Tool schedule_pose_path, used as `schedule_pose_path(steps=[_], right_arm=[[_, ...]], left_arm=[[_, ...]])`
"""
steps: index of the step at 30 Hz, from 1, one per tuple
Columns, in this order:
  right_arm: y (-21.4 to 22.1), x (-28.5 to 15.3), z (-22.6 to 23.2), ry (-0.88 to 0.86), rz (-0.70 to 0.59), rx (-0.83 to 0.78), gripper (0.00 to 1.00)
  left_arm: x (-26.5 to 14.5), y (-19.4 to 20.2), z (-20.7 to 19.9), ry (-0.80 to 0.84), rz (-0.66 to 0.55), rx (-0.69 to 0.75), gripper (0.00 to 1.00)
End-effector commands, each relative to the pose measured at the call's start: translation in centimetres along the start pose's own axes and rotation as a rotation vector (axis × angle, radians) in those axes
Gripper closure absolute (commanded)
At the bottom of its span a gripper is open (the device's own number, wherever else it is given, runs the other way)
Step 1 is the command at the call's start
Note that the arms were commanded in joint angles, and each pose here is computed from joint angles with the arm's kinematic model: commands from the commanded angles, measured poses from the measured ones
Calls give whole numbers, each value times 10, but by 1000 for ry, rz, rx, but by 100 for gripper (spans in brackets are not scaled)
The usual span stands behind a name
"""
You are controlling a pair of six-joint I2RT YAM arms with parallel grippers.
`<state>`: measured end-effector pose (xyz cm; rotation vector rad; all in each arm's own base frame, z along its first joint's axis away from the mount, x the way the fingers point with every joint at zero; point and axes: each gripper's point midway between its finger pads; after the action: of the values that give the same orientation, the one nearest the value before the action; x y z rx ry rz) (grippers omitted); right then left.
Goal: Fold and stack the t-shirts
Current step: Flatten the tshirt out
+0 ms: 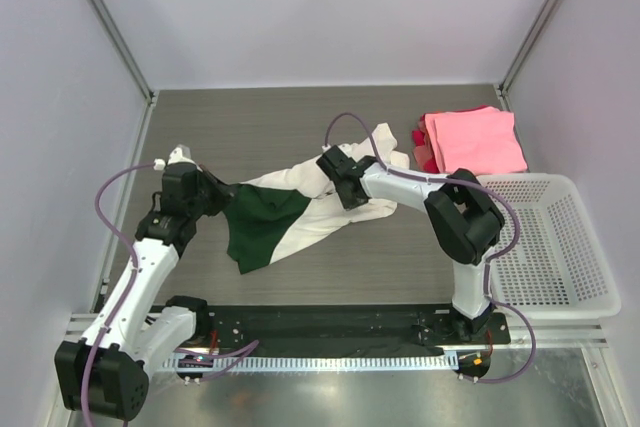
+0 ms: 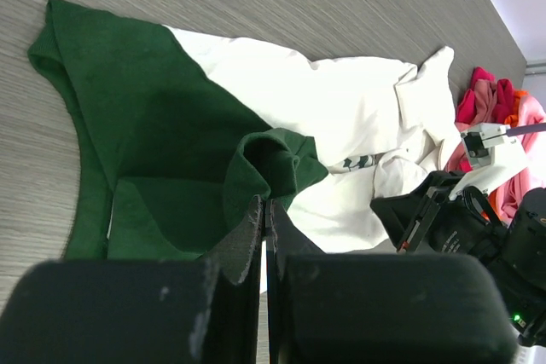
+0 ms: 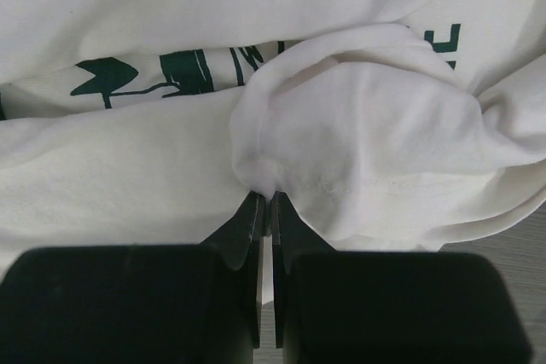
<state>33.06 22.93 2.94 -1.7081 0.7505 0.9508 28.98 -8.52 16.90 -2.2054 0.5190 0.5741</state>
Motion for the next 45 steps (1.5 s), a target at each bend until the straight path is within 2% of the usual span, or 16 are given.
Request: schedule_pose_path(steps=[1,3,5,10,13,18,21,27,34,37,41,45], right_arm=[[-30,-29,-7,6,-92,36,93],[-34,-39,-8,-11,-103,45,93],[-37,-43,-10,-12,-106,52,99],[-50,-53,-25,-58,-118,159,99],[-73,-64,-50,-108,-150,290,99],[-108,-79,-127,-135,-217,590,99],[-117,-89,-158,-136,-255,676,99],[-132,-111,-187,-139,-329,724,99],[-148,-156,-221,-134,-457,763,99],[-158,-181,-221,-176,-515,750,99],[-167,-217,-209,-290,-582,715,99],[-169,-270,-208,-349,-695,672,99]], left_arm=[[-6,-13,-15,34,-27,35,100],[-6,-14,-14,29,-26,38,100],[-4,-14,-13,25,-21,37,100],[-3,-15,-13,21,-26,45,100],[-6,-21,-16,18,-39,46,100],[-4,-46,-22,6,-61,34,100],[-7,-63,-31,15,-88,22,100],[-26,-109,-42,-4,-176,24,100],[-64,-187,-63,10,-308,8,100],[-93,-221,-90,71,-387,21,100],[-142,-254,-148,277,-505,88,100],[-194,-266,-189,424,-591,158,100]])
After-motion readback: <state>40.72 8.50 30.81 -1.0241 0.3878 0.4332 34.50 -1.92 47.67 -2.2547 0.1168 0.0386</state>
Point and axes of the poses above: each gripper's point midway between its finger pads, its own x axis out along the fingers, its own z axis along the line the jaws close on, y = z × x, and after that the axes turned 3 degrees about x, right-handed
